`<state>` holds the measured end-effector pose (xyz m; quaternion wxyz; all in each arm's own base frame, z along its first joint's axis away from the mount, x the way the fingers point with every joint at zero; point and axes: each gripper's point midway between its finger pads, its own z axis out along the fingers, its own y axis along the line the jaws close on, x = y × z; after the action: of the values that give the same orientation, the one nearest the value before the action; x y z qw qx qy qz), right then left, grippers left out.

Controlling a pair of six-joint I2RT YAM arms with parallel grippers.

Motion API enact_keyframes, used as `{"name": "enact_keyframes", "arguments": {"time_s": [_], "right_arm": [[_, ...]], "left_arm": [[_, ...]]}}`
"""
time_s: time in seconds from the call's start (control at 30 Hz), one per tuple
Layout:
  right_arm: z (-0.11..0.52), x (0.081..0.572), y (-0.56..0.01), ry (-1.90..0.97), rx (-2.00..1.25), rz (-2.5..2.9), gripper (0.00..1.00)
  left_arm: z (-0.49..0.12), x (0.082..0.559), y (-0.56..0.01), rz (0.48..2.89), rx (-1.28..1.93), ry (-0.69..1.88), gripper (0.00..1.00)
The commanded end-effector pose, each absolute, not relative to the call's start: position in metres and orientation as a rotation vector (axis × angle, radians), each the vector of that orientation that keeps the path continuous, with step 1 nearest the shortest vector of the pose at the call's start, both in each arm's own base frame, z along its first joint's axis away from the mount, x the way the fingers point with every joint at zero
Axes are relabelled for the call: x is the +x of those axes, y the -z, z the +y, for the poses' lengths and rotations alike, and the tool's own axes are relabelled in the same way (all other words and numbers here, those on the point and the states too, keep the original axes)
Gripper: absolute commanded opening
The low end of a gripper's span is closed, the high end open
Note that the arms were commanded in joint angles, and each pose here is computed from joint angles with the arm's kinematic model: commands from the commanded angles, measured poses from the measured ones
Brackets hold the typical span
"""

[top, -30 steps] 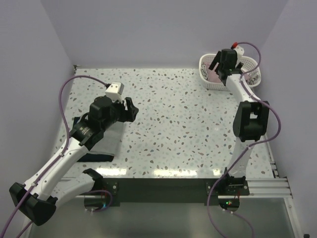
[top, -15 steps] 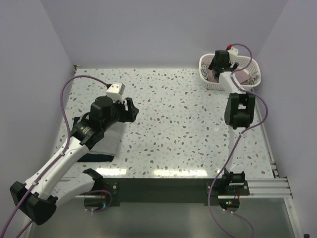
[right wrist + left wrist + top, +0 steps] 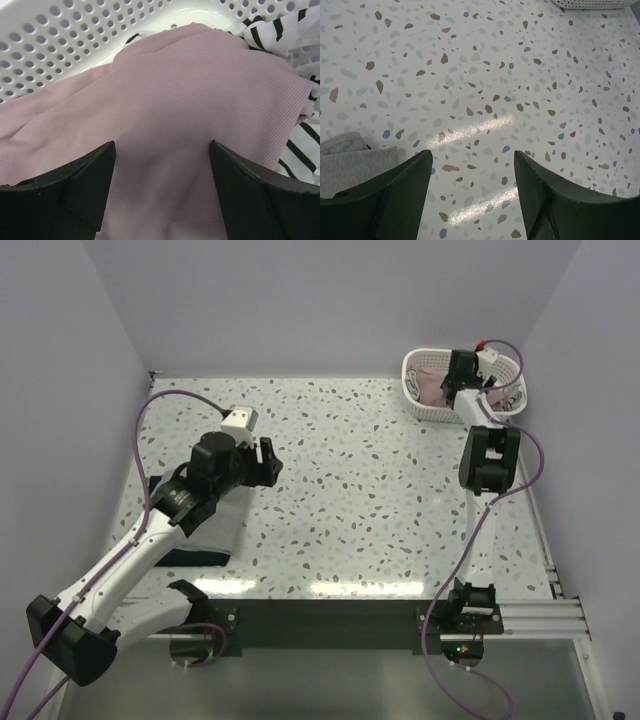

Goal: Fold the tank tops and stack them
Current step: Grab the tank top from the pile, then move the tank top to the center of the board

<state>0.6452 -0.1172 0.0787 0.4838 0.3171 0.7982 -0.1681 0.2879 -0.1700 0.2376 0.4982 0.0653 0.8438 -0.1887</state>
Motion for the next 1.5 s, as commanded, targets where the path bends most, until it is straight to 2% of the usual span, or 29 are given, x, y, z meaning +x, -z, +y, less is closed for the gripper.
{"name": "enact_keyframes", "arguments": {"time_s": [0.0, 0.07, 0.1, 0.17, 0.2, 0.27, 0.3, 0.37, 0.4, 0.6, 0.87, 1.2, 1.43, 1.47], "right_arm": [[-0.128, 0.654, -0.099, 0.399, 0.803, 1.854, 0.75], [-0.128, 0.654, -0.094, 0.389, 0.799, 1.863, 0.70], [-0.129, 0.655, -0.094, 0.387, 0.802, 1.863, 0.61], [-0.128, 0.657, -0.092, 0.368, 0.801, 1.866, 0.51], [-0.128, 0.657, -0.092, 0.365, 0.806, 1.864, 0.36], [-0.126, 0.659, -0.095, 0.348, 0.804, 1.857, 0.27], [-0.127, 0.659, -0.095, 0.347, 0.803, 1.855, 0.17], [-0.127, 0.661, -0.097, 0.341, 0.805, 1.848, 0.09], [-0.128, 0.661, -0.099, 0.343, 0.806, 1.849, 0.00], [-0.127, 0.663, -0.131, 0.302, 0.801, 1.782, 0.00], [-0.115, 0.664, -0.224, 0.190, 0.762, 1.617, 0.00], [-0.092, 0.648, -0.295, 0.057, 0.673, 1.524, 0.00], [-0.044, 0.623, -0.387, -0.052, 0.502, 1.398, 0.00], [-0.022, 0.618, -0.400, -0.082, 0.470, 1.386, 0.00]], "left_arm": [[-0.169, 0.290, -0.234, 2.041, 0.174, 0.438, 0.72], [-0.170, 0.290, -0.232, 2.046, 0.173, 0.437, 0.72], [-0.169, 0.290, -0.230, 2.050, 0.173, 0.434, 0.71], [-0.169, 0.291, -0.228, 2.054, 0.174, 0.429, 0.71], [-0.170, 0.291, -0.228, 2.056, 0.172, 0.430, 0.72], [-0.170, 0.291, -0.227, 2.058, 0.175, 0.430, 0.72], [-0.170, 0.292, -0.227, 2.059, 0.175, 0.428, 0.71], [-0.170, 0.292, -0.226, 2.060, 0.175, 0.427, 0.72], [-0.170, 0.292, -0.226, 2.061, 0.176, 0.428, 0.72], [-0.170, 0.292, -0.227, 2.059, 0.172, 0.427, 0.71], [-0.174, 0.295, -0.228, 2.047, 0.178, 0.442, 0.71], [-0.175, 0.297, -0.214, 2.084, 0.209, 0.463, 0.71], [-0.173, 0.294, -0.231, 2.038, 0.186, 0.483, 0.71], [-0.173, 0.293, -0.232, 2.036, 0.183, 0.490, 0.71]]}}
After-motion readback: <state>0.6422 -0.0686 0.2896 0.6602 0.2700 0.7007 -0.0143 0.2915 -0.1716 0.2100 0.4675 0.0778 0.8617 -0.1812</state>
